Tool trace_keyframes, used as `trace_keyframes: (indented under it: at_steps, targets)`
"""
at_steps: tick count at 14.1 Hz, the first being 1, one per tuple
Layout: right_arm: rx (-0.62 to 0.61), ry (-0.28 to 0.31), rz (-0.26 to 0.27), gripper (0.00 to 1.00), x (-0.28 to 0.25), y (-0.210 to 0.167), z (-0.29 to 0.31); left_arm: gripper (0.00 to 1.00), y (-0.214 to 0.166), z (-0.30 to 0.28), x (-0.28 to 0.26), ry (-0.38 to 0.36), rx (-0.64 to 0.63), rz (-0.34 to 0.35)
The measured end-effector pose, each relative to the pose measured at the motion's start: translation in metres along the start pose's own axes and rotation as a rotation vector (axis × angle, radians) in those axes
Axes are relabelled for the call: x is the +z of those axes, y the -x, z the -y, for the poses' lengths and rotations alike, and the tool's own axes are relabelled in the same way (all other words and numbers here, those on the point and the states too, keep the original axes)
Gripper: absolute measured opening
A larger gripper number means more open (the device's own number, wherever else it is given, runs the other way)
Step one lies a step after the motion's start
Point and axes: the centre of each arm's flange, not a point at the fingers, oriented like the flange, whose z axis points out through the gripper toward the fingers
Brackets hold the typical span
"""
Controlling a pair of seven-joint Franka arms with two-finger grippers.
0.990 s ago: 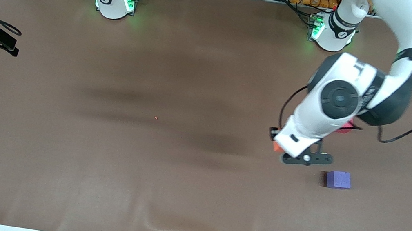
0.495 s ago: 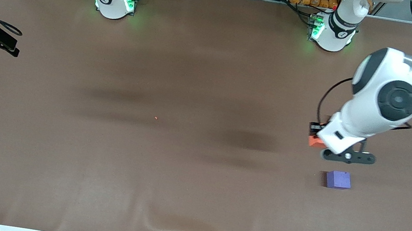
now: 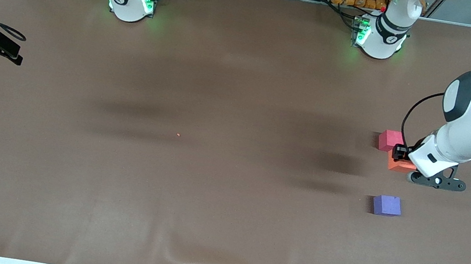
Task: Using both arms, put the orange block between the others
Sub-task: 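Lower the orange cube between the pink and purple cubes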
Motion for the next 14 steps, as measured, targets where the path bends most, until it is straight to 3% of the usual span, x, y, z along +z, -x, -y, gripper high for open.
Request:
trace_keyframes:
  at_steps: [9, 14]
  targets:
    - [-0.016, 0.001, 0.003, 1.0, 0.002, -0.002, 0.009, 0.54, 0.011, 0.044, 0.127, 0.051, -0.007, -0.078]
    - [-0.021, 0.001, 0.004, 1.0, 0.002, -0.001, 0.006, 0.54, 0.01, 0.042, 0.148, 0.062, -0.003, -0.068]
